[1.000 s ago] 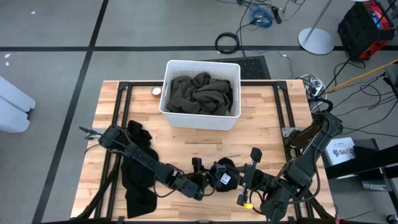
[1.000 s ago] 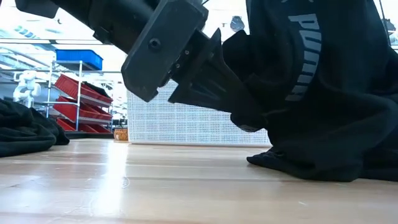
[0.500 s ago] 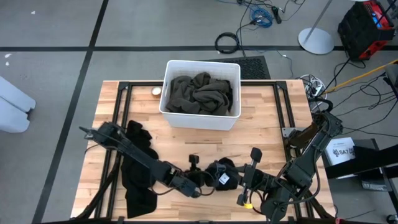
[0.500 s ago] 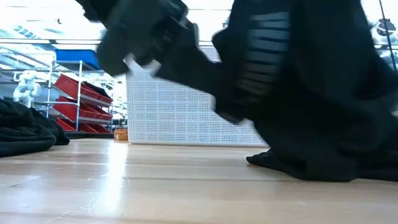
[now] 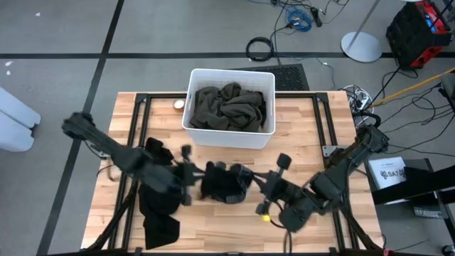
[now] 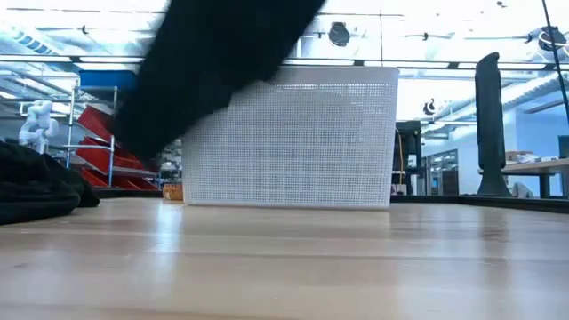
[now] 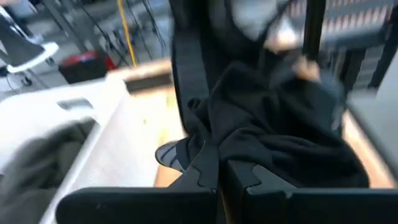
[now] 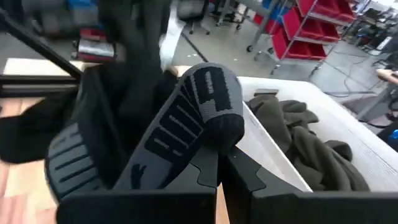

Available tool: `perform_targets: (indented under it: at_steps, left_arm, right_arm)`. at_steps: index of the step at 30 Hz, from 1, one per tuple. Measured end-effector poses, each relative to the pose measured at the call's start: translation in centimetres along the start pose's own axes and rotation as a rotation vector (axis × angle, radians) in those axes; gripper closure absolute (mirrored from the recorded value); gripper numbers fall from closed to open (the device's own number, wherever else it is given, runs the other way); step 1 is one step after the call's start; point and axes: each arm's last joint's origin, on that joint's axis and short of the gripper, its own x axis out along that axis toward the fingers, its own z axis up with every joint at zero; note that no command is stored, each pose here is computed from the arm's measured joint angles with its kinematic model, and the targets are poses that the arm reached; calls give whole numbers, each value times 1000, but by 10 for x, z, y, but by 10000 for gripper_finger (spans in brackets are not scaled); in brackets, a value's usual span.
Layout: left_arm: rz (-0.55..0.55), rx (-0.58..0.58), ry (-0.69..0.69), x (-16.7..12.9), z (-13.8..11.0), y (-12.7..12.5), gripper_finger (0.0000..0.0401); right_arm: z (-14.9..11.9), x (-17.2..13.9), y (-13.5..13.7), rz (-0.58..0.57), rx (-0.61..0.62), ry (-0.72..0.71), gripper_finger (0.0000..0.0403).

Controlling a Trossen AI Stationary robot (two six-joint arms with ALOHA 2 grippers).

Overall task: Fold laundry
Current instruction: Fold the black underwear

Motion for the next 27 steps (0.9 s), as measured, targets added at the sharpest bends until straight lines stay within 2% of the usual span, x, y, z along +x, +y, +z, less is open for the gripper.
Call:
perform_targets:
  at_steps: [4,8,14,22,27]
  left_arm:
    - [-4,-77,-112,-29,14,18,399]
    - [-38,-92,-104,-32,10,14,399]
    - [-78,-19,33,-1,-13,-15,399]
    - [-67,81,211,54,-48,-54,399]
    - [-61,108,265,78,-65,-67,399]
  right_arm:
    - [4,19,-6,97,6,73,403]
    - [2,29,-3,180,35,133,403]
    - [-14,36,22,201,40,172,403]
    - [-52,50,69,338,-12,333,403]
    - [-62,66,78,321,-50,336,403]
